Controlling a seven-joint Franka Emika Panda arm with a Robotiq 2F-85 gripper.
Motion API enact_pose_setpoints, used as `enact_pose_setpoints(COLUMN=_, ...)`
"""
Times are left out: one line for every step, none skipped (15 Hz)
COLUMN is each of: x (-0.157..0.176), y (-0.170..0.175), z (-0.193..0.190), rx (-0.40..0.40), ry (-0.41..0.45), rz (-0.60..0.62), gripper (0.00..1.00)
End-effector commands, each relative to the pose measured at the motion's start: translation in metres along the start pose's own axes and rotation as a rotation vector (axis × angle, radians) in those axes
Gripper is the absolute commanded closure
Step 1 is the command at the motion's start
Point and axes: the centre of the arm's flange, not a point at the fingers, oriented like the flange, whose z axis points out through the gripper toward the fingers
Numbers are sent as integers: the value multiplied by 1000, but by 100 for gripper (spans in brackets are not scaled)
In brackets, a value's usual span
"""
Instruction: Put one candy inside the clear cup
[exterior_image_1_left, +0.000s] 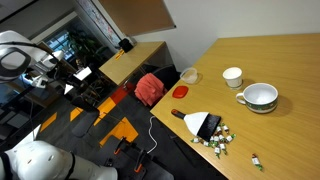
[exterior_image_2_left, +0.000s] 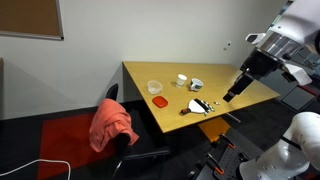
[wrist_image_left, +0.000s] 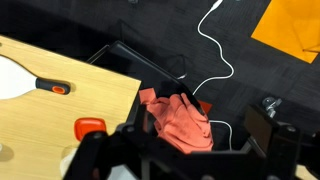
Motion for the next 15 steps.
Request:
enact_pose_setpoints(x=24, y=34, z=-2, rx=-47, ry=90, rz=97, gripper=0)
enact_pose_setpoints(x=32, y=50, z=-3, rx=-54, ry=111, rz=131, gripper=0)
enact_pose_setpoints(x=40, y=69, z=-3, rx=-69, ry=135, rz=172, gripper=0)
enact_pose_setpoints(x=45, y=88, z=-4, rx=-81, ry=152, rz=211, gripper=0)
enact_pose_setpoints(x=50, y=110, z=-3, rx=-98, ry=171, rz=256, gripper=0)
enact_pose_setpoints(x=52, y=129, z=-1, rx=-106, ry=182, rz=296, gripper=0)
enact_pose_setpoints(x=54, y=149, z=2, rx=-119, ry=191, rz=339, gripper=0)
enact_pose_setpoints(x=52, y=171, z=6, rx=-129, ry=194, rz=387, gripper=0)
enact_pose_setpoints(x=50, y=192, z=13, rx=-138, ry=198, rz=431, gripper=0)
enact_pose_setpoints(x=43, y=213, z=20, rx=-145, ry=198, rz=482, gripper=0)
enact_pose_setpoints(x=36, y=235, z=30, rx=-142, ry=193, rz=529, gripper=0)
enact_pose_setpoints(x=29, y=252, z=38, rx=-140, ry=188, rz=566, gripper=0)
enact_pose_setpoints(x=19, y=270, z=49, rx=-139, ry=183, rz=583, gripper=0)
enact_pose_setpoints(x=11, y=285, z=59, rx=-138, ry=176, rz=609, gripper=0)
enact_pose_setpoints(x=-1, y=299, z=70, rx=-152, ry=170, rz=631, gripper=0)
